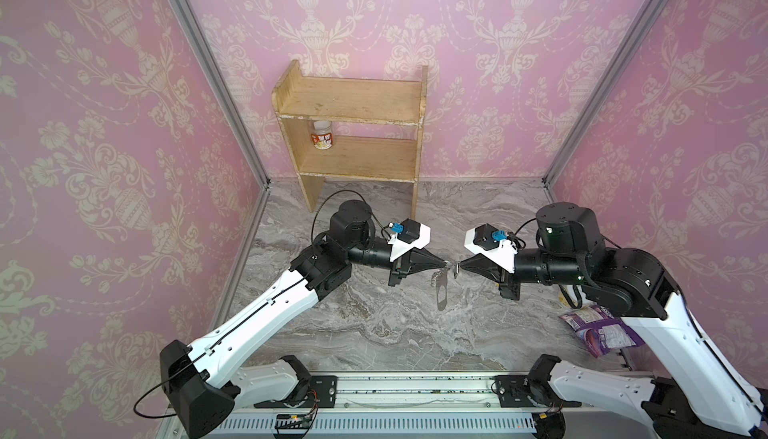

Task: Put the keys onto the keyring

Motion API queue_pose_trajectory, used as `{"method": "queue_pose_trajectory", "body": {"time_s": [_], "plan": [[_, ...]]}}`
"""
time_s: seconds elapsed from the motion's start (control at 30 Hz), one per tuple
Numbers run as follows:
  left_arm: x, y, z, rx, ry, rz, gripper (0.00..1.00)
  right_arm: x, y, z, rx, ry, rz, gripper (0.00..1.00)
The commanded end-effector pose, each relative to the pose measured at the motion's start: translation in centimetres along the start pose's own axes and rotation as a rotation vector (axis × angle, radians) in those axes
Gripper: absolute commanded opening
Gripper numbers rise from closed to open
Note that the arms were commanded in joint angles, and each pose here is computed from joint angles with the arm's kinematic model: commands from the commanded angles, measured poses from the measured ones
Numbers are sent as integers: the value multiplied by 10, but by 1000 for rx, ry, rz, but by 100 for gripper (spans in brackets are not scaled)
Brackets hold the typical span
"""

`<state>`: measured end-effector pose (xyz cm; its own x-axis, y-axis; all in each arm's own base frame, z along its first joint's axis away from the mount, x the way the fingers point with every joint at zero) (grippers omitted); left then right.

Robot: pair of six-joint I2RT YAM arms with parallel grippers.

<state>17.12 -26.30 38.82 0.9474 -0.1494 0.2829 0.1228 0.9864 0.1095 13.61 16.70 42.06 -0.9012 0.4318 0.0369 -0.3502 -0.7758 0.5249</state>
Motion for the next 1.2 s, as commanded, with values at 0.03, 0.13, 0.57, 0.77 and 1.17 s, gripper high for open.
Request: {"method": "queue_pose_trajectory", "body": {"time_s": [0.03,0.13,0.57,0.77,1.17], "plan": [[-4,1,12,-27,-44,-25,0,2,2,6,-26,-4,30,0],[-4,2,13,-28,-47,-24,0,3,1,6,-21,-4,39,0],[-4,2,15,-34,-52,-24,0,4,-1,4,-7,-2,57,0],[-5,2,15,-34,-49,-30,0,4,1,2,4,4,55,0],[-12,4,14,-29,-55,-59,0,12,15,-6,51,8,92,0]]}}
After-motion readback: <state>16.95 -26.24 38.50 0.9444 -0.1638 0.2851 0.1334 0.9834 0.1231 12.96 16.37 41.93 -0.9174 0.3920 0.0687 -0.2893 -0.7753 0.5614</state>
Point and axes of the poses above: each gripper's point midway between its finger pads, its own y axis back along the fingers, its own x axis along the line the jaws close on, z = x × y, the point moved 7 cm from there along y, back along the fingers, and after that the axes turned 13 degrees about -y, right-handed, at the moved point
